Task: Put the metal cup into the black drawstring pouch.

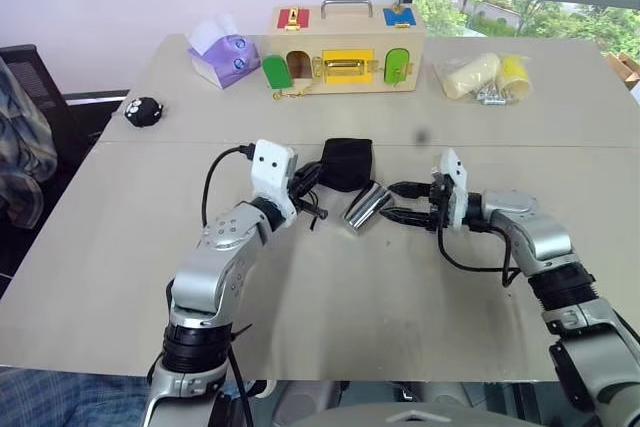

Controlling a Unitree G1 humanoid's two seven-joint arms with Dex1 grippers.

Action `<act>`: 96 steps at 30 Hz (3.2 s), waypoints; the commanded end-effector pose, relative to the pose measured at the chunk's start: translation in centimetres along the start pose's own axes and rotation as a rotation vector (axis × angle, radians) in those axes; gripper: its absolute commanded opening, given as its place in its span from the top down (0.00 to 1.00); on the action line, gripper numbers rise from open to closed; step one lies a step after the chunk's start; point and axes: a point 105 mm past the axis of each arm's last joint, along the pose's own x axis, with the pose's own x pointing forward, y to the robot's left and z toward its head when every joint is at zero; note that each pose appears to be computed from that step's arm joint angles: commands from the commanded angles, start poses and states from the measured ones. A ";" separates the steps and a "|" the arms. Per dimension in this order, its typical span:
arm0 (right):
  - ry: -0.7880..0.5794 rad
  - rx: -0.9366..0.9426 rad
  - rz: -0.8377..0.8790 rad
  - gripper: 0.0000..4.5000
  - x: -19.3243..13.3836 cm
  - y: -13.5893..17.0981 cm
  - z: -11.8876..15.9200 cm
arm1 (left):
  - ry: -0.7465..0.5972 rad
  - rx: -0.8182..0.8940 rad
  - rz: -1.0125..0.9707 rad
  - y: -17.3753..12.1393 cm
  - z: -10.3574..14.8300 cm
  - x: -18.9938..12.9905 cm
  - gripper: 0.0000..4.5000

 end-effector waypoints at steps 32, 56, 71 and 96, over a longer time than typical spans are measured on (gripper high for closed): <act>-0.297 0.020 -0.403 0.97 0.2 6.5 5.4 | -0.056 -0.139 -0.064 -1.2 3.3 1.4 1.00; -0.439 0.077 -0.559 0.97 4.1 1.8 6.4 | -0.077 -0.218 -0.167 -3.3 4.8 1.4 1.00; -0.582 0.223 -0.425 0.97 2.8 3.0 8.0 | -0.129 -0.336 -0.156 -0.8 4.7 1.1 1.00; 0.014 -1.052 -0.317 0.97 7.2 -0.9 4.8 | -0.129 -0.383 -0.288 -3.4 5.6 0.9 1.00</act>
